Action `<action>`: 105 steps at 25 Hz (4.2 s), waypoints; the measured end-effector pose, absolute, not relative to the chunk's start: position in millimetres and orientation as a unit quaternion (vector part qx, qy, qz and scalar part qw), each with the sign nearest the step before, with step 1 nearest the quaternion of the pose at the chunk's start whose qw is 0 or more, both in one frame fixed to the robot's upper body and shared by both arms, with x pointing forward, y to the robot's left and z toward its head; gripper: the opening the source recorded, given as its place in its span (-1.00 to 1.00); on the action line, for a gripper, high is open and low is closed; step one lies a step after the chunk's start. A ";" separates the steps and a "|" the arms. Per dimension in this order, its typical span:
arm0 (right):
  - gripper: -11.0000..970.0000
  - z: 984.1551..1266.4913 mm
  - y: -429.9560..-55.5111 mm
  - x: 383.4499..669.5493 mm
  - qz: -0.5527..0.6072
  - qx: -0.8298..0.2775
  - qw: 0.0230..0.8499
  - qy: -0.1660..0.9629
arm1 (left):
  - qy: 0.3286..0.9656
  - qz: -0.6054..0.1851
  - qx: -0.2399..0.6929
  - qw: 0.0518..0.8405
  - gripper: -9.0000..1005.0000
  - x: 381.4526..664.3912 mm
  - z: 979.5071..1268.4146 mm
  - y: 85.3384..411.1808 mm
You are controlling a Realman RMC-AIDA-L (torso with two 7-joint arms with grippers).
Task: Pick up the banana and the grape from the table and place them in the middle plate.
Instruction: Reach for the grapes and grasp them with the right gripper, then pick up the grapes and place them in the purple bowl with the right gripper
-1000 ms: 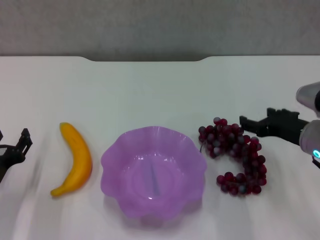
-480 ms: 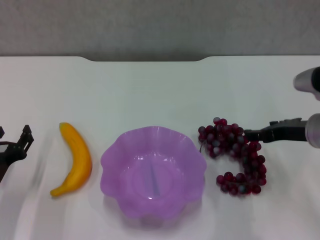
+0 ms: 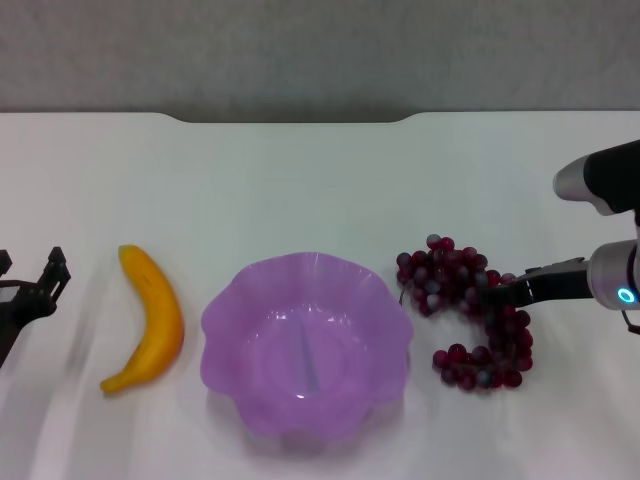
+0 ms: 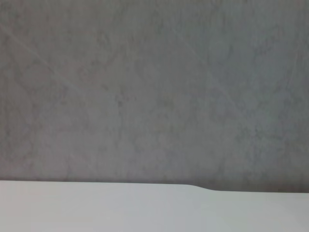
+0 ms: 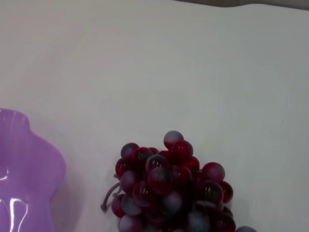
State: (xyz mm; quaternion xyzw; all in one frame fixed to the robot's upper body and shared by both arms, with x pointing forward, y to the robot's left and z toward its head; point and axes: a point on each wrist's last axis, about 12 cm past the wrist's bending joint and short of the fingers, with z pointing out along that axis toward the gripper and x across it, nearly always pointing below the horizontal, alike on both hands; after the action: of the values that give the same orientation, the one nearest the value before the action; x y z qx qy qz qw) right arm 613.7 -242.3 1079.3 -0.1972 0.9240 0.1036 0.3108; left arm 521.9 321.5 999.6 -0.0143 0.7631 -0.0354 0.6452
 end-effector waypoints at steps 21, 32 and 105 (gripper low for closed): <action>0.70 1054.1 -241.6 608.2 0.087 -0.193 0.305 0.929 | 0.763 -0.036 -0.015 0.645 0.42 522.0 999.6 321.4; 0.65 1048.7 -233.5 607.3 0.079 -0.207 0.321 0.921 | 0.764 -0.036 -0.014 0.644 0.42 523.0 999.5 320.7; -0.42 1043.4 -220.9 590.7 0.058 -0.234 0.404 0.883 | 0.768 -0.031 -0.015 0.640 0.42 519.8 997.3 323.5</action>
State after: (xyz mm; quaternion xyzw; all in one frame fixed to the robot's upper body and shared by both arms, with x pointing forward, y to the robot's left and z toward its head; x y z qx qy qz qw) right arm 590.7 -220.9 1043.4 -0.2337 0.8827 0.0575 0.4036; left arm 519.8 323.5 997.3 -0.0154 0.7676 -0.0313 0.6400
